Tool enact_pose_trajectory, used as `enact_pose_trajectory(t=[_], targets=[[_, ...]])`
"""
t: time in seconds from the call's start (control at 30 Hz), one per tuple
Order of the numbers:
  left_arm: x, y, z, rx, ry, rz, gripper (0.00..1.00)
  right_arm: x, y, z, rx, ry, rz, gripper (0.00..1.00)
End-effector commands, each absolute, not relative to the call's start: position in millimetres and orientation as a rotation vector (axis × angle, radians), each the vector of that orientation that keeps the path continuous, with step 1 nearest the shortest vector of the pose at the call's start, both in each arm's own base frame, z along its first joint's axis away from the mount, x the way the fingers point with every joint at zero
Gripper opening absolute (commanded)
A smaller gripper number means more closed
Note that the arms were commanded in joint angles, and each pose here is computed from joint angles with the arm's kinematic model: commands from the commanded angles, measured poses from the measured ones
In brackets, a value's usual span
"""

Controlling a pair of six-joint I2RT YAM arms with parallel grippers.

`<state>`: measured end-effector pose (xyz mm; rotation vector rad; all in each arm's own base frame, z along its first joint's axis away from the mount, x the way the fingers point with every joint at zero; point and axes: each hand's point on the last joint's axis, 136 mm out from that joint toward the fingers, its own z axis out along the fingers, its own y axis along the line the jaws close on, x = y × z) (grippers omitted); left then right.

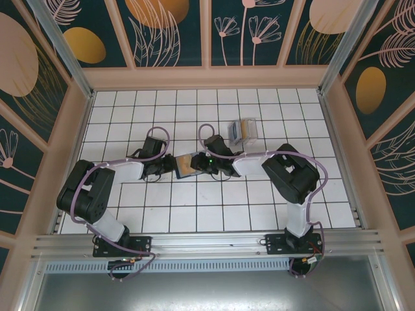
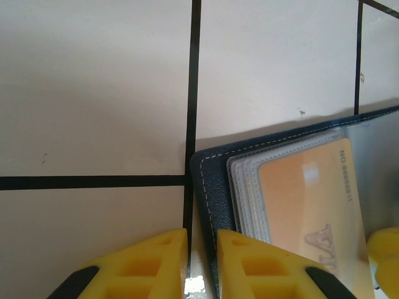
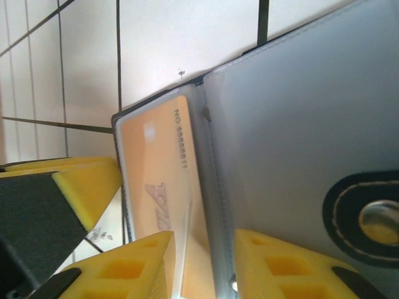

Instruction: Put the credit cards into the card holder

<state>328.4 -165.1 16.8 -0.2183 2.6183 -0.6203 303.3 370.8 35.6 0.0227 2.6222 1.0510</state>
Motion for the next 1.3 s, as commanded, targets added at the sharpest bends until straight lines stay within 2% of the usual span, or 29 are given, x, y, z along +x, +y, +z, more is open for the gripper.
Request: enact_pose_trajectory(t=[0.0, 0.27, 0.43, 0.67, 0.83, 0.97, 1.1, 1.27], targets=[[316, -161, 12, -0.227, 2.65, -0.609, 0.22, 308, 366, 30, -0.051, 2.643, 0.958, 0.28], [314, -162, 14, -0.269, 2.645, -0.645, 0.22, 300, 395, 34, -0.156, 2.634, 1.086, 0.24], [310, -156, 20, -0.292, 2.639, -0.623, 0.23, 316, 373, 64, -0.255, 2.565, 0.878, 0.26], [294, -154, 27, -0.301, 2.642, -0.657, 0.28, 343, 304, 69, -0.34, 2.546, 0.275, 0.4], [293, -154, 28, -0.3, 2.644, -0.656, 0.29, 351, 287, 63, -0.373, 2.554, 0.071, 0.47], [291, -157, 23, -0.292, 2.656, -0.672, 0.29, 353, 290, 53, -0.424, 2.577, 0.016, 0.48], [291, -156, 20, -0.292, 2.664, -0.666, 0.3, 349, 298, 46, -0.47, 2.592, -0.008, 0.57], [291, -157, 18, -0.288, 2.669, -0.67, 0.3, 346, 315, 37, -0.511, 2.602, 0.026, 0.59]])
